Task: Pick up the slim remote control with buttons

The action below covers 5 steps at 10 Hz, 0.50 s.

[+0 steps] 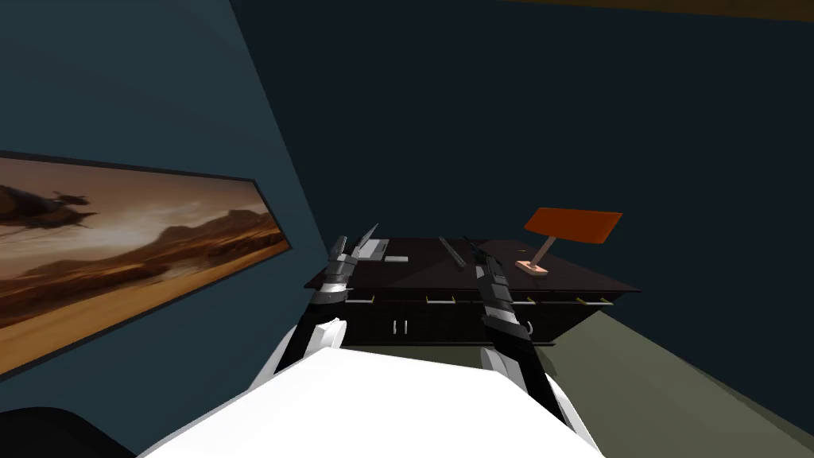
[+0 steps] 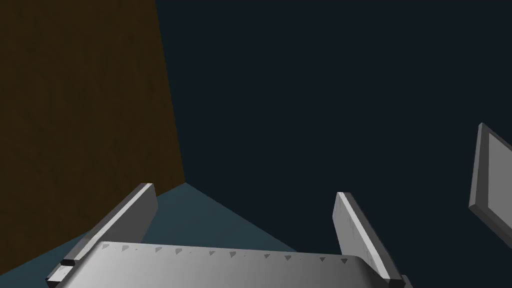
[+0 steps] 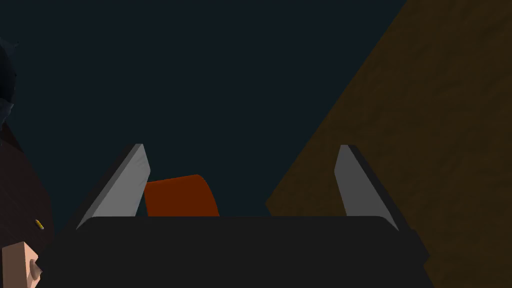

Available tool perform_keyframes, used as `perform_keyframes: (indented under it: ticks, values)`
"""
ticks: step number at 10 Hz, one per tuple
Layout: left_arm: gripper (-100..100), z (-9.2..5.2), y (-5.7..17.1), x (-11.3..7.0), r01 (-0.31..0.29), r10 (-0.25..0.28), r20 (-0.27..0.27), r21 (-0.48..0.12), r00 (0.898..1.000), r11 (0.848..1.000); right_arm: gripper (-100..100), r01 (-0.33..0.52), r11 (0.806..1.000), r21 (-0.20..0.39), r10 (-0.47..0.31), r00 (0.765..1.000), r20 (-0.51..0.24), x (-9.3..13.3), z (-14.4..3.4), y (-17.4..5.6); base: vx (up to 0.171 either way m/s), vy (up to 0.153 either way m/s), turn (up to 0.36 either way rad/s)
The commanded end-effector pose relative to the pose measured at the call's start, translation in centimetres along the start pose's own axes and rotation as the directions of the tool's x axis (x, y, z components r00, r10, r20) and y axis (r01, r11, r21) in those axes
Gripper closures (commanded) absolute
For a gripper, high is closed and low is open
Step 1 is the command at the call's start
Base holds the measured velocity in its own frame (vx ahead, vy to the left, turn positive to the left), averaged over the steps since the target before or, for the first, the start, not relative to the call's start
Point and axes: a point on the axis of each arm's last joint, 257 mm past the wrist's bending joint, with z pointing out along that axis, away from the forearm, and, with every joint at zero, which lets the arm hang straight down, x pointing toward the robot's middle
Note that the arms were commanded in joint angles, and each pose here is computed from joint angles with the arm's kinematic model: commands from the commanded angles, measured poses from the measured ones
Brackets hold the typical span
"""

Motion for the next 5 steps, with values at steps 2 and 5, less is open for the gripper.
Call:
perform_keyframes:
  ticks: [2,5]
  values:
    - [-100,0.0,1.4,-0.1,-0.018,0.016,-0.034,-0.038,0.999,0.999,0,0.000,1.000,0.000,0.000,1.000,0.000,0.0,0.0,0.0,-0.006,-0.008,-0.069]
    - [-100,0.0,4.8,-1.2,-0.045,0.037,-0.067,-0.127,0.997,0.991,0,0.000,1.000,0.000,0.000,1.000,0.000,0.0,0.0,0.0,-0.015,-0.020,-0.126]
